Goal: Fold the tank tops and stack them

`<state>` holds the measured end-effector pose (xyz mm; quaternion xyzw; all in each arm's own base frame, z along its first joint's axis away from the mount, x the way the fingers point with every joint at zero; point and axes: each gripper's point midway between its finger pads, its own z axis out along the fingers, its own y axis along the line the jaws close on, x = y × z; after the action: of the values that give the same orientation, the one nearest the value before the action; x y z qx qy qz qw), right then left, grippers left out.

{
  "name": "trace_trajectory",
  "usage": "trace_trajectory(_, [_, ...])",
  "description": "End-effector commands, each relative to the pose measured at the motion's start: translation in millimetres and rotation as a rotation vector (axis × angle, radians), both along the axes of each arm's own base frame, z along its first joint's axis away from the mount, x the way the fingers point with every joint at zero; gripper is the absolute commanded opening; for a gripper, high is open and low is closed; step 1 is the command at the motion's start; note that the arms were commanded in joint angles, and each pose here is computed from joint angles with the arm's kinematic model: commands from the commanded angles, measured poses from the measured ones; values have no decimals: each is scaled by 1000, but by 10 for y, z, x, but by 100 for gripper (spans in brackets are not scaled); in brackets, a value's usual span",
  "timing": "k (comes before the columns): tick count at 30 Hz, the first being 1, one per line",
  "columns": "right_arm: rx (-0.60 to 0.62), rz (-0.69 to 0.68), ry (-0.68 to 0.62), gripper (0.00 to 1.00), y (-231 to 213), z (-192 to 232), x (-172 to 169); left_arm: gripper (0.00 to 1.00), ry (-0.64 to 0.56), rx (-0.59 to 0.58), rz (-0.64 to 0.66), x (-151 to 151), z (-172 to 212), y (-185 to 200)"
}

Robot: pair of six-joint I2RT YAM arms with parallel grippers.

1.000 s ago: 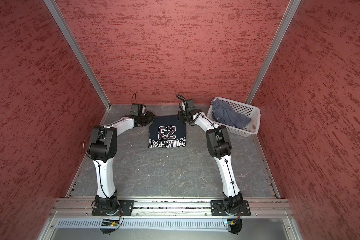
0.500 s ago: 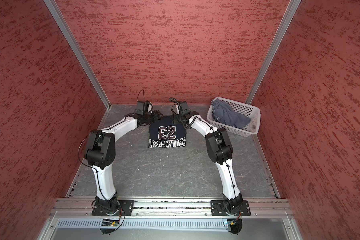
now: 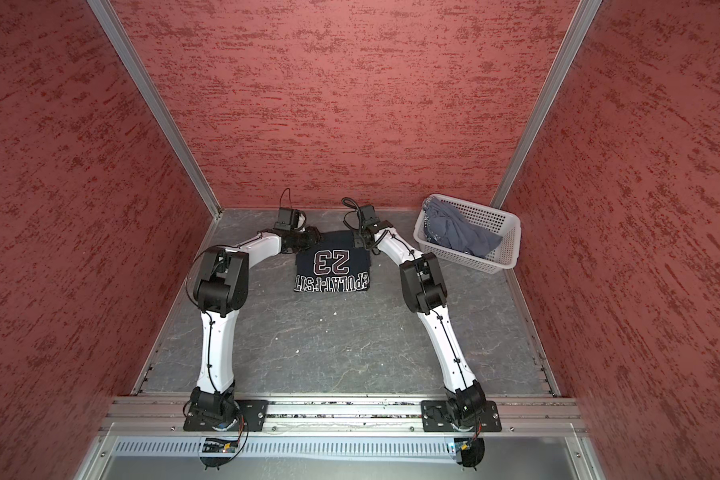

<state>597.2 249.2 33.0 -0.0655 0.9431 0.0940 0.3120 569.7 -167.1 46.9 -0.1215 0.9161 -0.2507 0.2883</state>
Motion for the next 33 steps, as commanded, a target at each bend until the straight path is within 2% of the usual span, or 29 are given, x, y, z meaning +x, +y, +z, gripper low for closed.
trace_trajectory(1, [-58, -28, 69, 58, -148, -214, -115, 63, 95, 37, 43, -146, -346, 255])
trace_trajectory(6, [-34, -36, 47, 59, -148, 68, -115, 70, 69, 24, 45, -128, -41, 334])
trace_trajectory(11, [25, -55, 5, 70, -179, 633, -275, 90, 47, 44, 34, -254, 587, 373])
trace_trajectory(16, [127, -77, -18, 78, -287, 1071, -778, 99, 131, 150, 101, -764, 892, 469])
trace_trajectory(20, [229, -101, -37, 83, -414, 1226, -1308, 100, 170, 220, 63, -1220, 823, 172])
trace_trajectory(23, [290, -115, -23, 85, -501, 1200, -1669, 100, 205, 277, 19, -1418, 658, -116])
trace_trajectory(28, [318, -149, -3, 86, -681, 1085, -2111, 100, 263, 383, -47, -1440, 337, -446])
trace_trajectory(33, [342, -161, 1, 86, -786, 1012, -2391, 100, 315, 474, -104, -1367, 41, -515])
